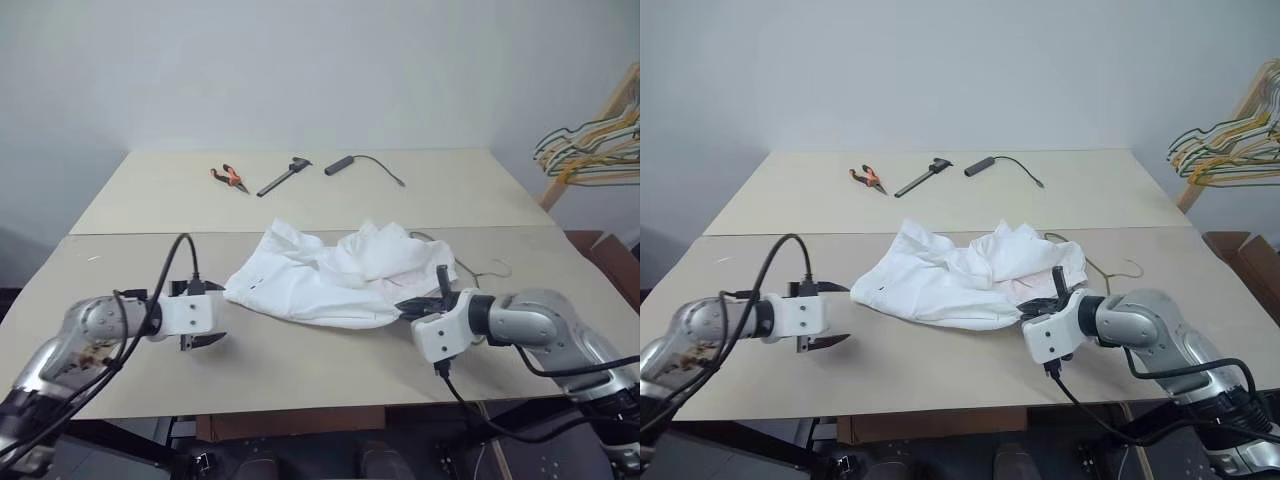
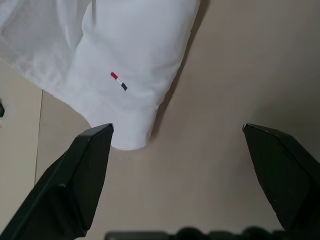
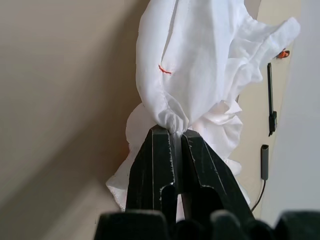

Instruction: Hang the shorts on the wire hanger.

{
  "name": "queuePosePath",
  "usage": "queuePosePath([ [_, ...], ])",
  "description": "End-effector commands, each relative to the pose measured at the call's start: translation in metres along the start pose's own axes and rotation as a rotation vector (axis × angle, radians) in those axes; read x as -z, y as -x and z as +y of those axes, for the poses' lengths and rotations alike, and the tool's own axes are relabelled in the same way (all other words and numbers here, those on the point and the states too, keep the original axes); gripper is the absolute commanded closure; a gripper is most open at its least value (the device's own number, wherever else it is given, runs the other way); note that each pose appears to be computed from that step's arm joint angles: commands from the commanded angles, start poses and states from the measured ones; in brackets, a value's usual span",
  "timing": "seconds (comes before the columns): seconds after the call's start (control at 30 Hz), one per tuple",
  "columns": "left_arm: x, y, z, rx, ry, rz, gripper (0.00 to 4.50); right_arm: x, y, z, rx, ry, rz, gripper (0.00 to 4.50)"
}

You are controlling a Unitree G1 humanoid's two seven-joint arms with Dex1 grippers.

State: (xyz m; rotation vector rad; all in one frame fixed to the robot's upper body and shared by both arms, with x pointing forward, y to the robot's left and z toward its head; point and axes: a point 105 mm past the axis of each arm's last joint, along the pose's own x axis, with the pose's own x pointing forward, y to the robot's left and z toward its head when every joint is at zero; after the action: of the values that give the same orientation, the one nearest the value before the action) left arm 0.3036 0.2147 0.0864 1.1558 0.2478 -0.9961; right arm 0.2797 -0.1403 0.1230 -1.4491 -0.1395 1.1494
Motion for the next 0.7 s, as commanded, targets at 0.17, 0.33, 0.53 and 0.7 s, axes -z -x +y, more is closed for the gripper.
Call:
queuePosePath([
  [0.17,0.006,-0.037,0.019,-0.077,-0.041,0.047,0.18,-0.007,0.009,-0.019,0.088,0.022,-0.026,4.50],
  [0.33,0.011,-0.061,0.034,-0.133,-0.004,0.073,1.57,-0.005,0.012,-0.021,0.104,0.017,-0.009,4.50],
  [0.53,0.012,-0.075,0.055,-0.200,0.019,0.076,3.57,0.000,0.014,-0.025,0.119,0.015,0.009,4.50],
  [0.7,0.004,-0.047,0.055,-0.065,0.012,-0.017,4.48,0.004,0.016,-0.029,0.136,-0.051,-0.008,4.50],
])
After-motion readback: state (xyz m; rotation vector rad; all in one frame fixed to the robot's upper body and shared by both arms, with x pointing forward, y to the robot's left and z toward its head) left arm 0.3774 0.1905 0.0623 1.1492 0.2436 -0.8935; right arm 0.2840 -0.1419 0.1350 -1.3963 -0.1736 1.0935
